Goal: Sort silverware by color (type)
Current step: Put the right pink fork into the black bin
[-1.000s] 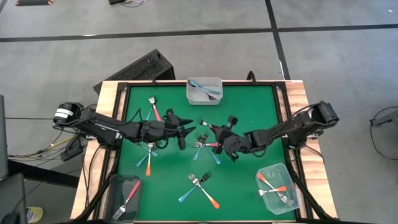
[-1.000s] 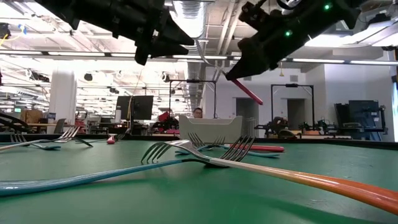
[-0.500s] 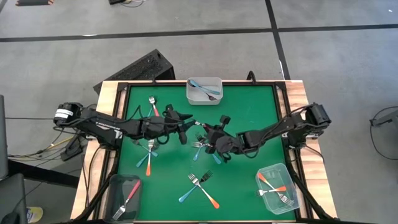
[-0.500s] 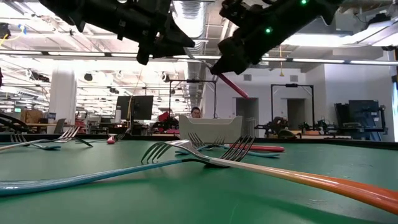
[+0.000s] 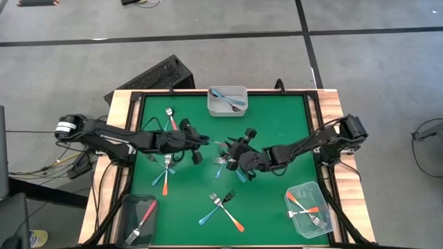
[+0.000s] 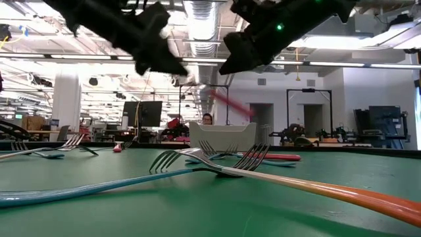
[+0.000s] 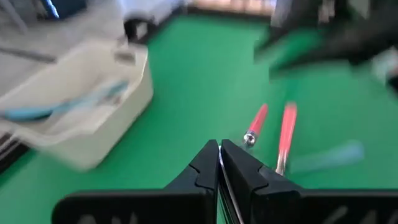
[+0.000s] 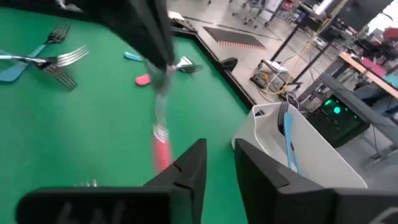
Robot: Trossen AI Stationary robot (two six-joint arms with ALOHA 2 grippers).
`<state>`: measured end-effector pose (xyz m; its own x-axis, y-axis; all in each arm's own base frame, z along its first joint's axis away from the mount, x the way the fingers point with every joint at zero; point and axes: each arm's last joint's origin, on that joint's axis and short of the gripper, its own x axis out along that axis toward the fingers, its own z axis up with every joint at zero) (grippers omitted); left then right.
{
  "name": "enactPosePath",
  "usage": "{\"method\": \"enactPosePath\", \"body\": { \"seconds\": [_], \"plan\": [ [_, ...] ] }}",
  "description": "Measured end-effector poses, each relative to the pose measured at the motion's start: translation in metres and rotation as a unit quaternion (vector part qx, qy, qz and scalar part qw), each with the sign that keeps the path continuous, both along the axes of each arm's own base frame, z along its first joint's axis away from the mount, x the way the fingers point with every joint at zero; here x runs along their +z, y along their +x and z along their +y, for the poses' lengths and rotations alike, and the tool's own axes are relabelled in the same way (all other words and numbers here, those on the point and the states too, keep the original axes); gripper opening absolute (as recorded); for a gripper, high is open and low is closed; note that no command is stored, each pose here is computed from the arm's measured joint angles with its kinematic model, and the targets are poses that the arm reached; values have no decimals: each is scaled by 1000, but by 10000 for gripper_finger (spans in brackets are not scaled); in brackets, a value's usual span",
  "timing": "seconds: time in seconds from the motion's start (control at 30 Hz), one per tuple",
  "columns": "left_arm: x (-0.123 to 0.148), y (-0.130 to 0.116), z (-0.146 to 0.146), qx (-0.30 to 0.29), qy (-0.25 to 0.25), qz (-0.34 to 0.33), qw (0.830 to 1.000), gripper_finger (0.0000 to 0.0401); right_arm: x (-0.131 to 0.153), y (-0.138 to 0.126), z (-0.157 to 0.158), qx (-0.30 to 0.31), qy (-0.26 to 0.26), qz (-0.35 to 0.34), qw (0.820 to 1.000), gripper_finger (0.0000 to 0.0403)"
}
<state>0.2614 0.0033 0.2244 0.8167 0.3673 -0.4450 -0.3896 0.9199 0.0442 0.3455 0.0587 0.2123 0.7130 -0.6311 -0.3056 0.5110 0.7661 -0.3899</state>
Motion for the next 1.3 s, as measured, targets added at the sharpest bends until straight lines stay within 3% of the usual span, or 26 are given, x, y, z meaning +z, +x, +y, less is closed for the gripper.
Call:
{"method": "enactPosePath", "body": {
  "seconds": [0.13, 0.23, 0.37, 0.5, 0.57, 0.63, 0.97, 1.17, 1.3],
  "plan": [
    [39, -27, -3, -28, -11, 91, 995, 0, 9, -5, 5, 4, 13, -17, 1000, 138],
    [69, -51, -12, -109, -62, 167, 978, 0, 17, -10, 8, 11, 18, -24, 999, 154],
    [112, -83, -26, -249, -177, 231, 924, 0, 18, -13, 9, 14, 17, -17, 1000, 164],
    [130, -107, -41, -319, -246, 299, 865, 0, 16, -11, 6, 8, 28, -21, 999, 164],
    [127, -116, -49, -336, -273, 341, 835, 0, 14, -11, 5, 6, 42, -24, 999, 164],
    [118, -119, -57, -333, -294, 370, 816, 0, 12, -11, 5, 2, 53, -26, 998, 164],
    [43, -114, -86, -325, -353, 423, 769, 0, 10, -11, 3, -3, 52, -18, 998, 164],
    [8, -125, -89, -245, -387, 480, 748, 17, 9, -11, 3, -2, 51, -16, 999, 164],
    [2, -127, -91, -229, -394, 488, 744, 50, 10, -11, 3, -2, 51, -16, 999, 164]
  ]
}}
